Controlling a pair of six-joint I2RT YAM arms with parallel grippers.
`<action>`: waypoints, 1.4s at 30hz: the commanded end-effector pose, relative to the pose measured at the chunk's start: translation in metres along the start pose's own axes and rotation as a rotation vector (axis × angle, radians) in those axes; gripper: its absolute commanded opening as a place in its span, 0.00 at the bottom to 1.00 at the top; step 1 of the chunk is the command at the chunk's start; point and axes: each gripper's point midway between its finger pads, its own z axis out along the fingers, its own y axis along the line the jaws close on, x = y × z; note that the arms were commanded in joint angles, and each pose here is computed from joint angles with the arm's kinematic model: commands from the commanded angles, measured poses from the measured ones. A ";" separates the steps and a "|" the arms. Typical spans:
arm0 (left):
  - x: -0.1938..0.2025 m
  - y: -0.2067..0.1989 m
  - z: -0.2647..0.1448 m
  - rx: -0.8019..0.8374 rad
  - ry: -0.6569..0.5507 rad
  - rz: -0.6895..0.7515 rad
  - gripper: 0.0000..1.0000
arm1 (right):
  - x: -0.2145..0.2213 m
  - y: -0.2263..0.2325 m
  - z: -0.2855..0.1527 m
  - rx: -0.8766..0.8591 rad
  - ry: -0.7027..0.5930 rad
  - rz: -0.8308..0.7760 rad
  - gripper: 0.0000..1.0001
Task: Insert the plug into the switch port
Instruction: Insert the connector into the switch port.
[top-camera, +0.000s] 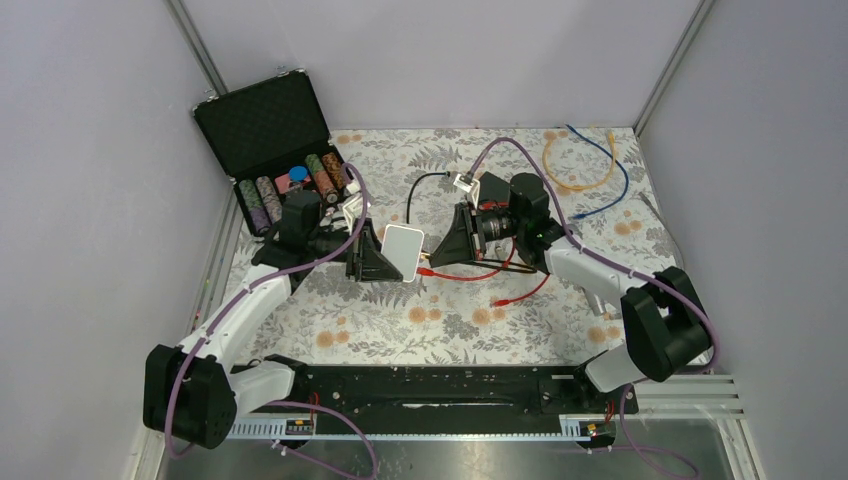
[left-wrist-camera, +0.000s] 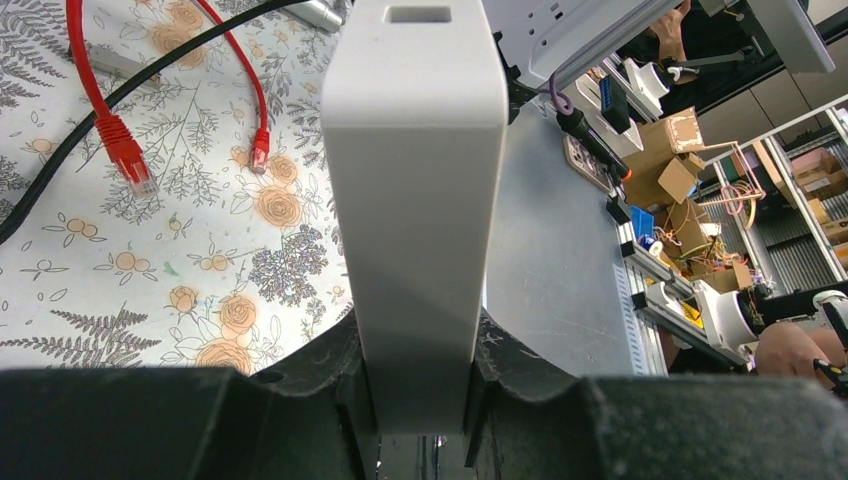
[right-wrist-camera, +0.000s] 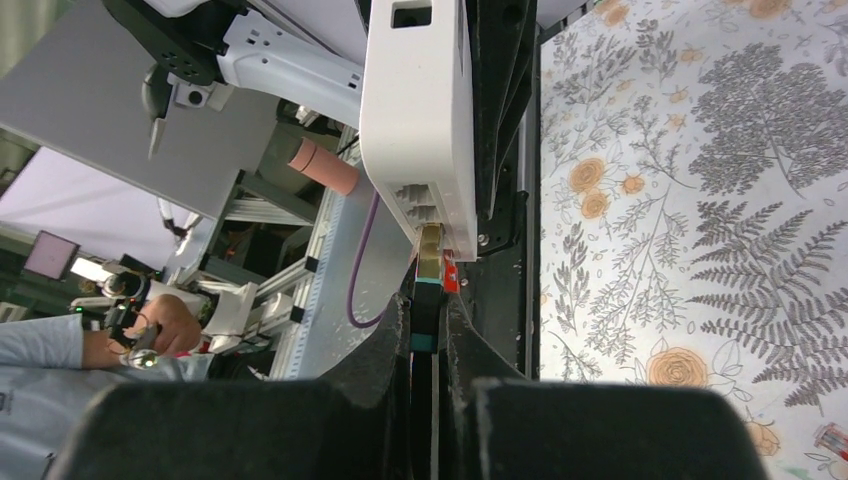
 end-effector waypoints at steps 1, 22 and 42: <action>-0.002 -0.013 0.005 0.071 0.011 0.090 0.00 | -0.011 0.008 0.002 -0.059 -0.002 -0.048 0.00; 0.000 -0.021 0.028 0.152 0.115 0.131 0.00 | -0.005 0.002 0.025 -0.037 0.059 -0.057 0.00; 0.020 -0.019 0.034 0.164 0.292 0.130 0.00 | 0.035 -0.006 0.025 0.008 0.293 -0.010 0.00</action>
